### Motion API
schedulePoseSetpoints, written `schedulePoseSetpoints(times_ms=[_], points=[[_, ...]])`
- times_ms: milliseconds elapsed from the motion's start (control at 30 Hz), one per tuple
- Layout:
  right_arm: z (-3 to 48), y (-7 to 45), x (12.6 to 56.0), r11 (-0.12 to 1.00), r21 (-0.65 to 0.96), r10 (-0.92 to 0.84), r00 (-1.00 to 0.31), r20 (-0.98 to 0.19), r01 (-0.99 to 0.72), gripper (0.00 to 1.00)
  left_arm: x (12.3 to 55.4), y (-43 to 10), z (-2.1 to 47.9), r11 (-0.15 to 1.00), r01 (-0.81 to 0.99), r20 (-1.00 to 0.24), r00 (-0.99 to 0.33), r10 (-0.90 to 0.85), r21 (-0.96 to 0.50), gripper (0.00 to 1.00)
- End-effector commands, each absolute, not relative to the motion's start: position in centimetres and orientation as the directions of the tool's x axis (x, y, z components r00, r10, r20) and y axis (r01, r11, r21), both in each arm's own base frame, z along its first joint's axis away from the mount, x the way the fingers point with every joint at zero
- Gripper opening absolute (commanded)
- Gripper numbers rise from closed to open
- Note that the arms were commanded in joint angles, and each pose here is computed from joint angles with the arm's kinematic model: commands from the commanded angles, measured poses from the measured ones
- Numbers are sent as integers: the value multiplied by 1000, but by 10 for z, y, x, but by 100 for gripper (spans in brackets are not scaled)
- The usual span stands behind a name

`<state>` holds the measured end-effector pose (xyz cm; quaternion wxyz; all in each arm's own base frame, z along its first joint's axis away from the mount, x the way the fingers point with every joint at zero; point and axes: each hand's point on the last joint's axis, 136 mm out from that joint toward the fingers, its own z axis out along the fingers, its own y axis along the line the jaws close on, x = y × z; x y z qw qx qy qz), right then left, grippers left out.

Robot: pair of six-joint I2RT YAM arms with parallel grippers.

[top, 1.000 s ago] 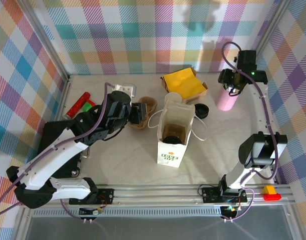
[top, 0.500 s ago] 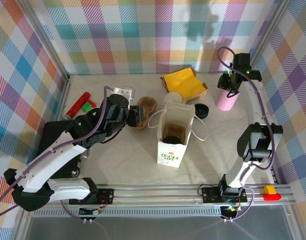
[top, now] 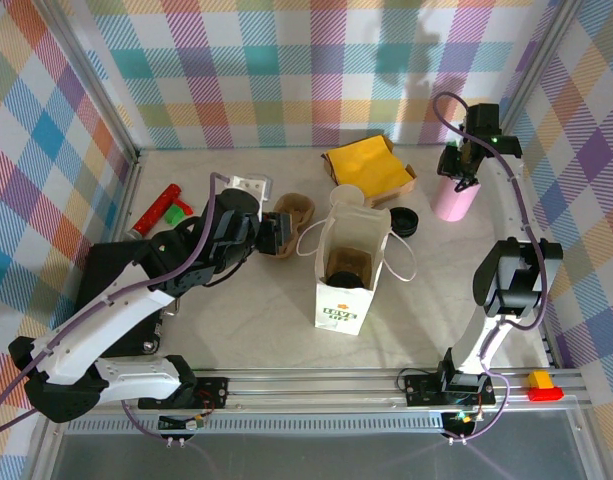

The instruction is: Pack the takeout coffee

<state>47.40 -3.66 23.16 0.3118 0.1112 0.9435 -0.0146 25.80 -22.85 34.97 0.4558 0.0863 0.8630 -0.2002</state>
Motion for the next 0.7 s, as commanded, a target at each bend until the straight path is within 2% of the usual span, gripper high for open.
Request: schedulePoseSetpoints(times_ms=[0,400,667], points=[[236,-45,478,976,-6,169,-779,-604,216,45,259,-227,354,897,327,-823,-564,-66,-296,39],[237,-48,479,977,-25,154,-779,-608,213,25,260,-230,354,893,332,-820,-569,-67,-303,39],[269,-47,469,979,-26,136,-748,-649,200,15,258,-229,357,890,334,-819,-569,-72,-310,39]])
